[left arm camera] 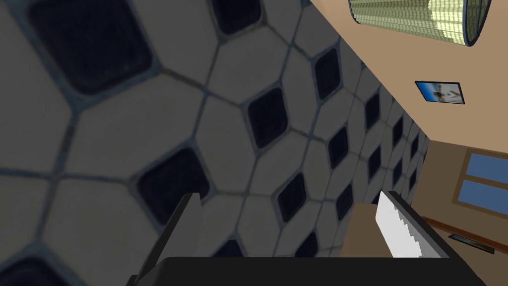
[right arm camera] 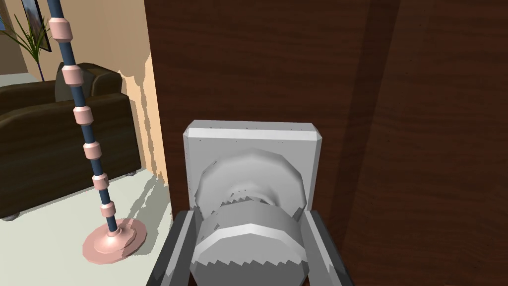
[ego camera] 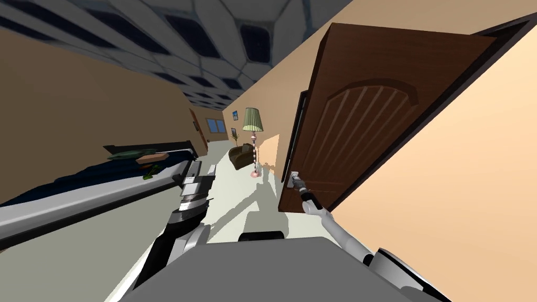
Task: Pull the door open
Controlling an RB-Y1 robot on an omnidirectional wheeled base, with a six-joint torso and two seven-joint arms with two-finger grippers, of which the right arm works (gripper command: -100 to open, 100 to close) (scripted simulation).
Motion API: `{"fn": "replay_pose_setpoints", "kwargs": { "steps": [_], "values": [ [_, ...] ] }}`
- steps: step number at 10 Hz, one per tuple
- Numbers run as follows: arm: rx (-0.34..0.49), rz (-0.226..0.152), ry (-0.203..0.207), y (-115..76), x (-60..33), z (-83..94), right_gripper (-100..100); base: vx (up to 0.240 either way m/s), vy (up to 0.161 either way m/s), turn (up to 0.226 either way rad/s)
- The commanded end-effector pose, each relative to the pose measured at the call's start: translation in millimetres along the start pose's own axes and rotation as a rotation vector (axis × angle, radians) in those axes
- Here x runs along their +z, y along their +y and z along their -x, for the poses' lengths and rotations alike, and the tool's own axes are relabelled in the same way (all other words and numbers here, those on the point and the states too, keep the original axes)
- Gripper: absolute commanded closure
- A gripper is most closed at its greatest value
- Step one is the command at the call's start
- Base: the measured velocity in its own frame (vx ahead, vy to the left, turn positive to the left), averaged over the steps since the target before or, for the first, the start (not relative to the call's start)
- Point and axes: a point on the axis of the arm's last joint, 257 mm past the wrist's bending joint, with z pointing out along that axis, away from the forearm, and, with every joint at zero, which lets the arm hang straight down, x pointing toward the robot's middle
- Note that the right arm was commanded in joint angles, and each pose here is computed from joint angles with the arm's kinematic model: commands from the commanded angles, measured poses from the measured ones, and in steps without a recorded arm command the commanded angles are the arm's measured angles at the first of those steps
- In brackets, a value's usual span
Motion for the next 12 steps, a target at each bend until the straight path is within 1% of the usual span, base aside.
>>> {"fn": "replay_pose_setpoints", "kwargs": {
  "steps": [1,3,4,5,6,8,11,12],
  "values": [
    [0.003,-0.018,0.0,-4.7,-2.7,0.2,100,-0.175,-0.059,0.068],
    [0.004,-0.033,-0.001,-7.3,-5.1,0.3,100,-0.165,-0.082,0.072],
    [0.003,-0.028,-0.005,-6.3,-4.6,1.9,100,-0.068,-0.031,0.024],
    [-0.002,-0.071,-0.005,-22.6,-9.9,2.6,100,-0.035,0.001,-0.164],
    [-0.006,-0.105,-0.002,-35.4,-14.1,1.7,100,-0.043,-0.002,-0.224],
    [-0.009,-0.145,0.0,-50.4,-19.7,0.8,100,-0.042,-0.021,-0.121],
    [-0.011,-0.212,0.003,-75.6,-30.9,0.0,100,-0.032,-0.042,-0.111],
    [-0.011,-0.212,0.003,-75.6,-30.9,0.0,100,-0.022,-0.033,-0.037]
  ]
}}
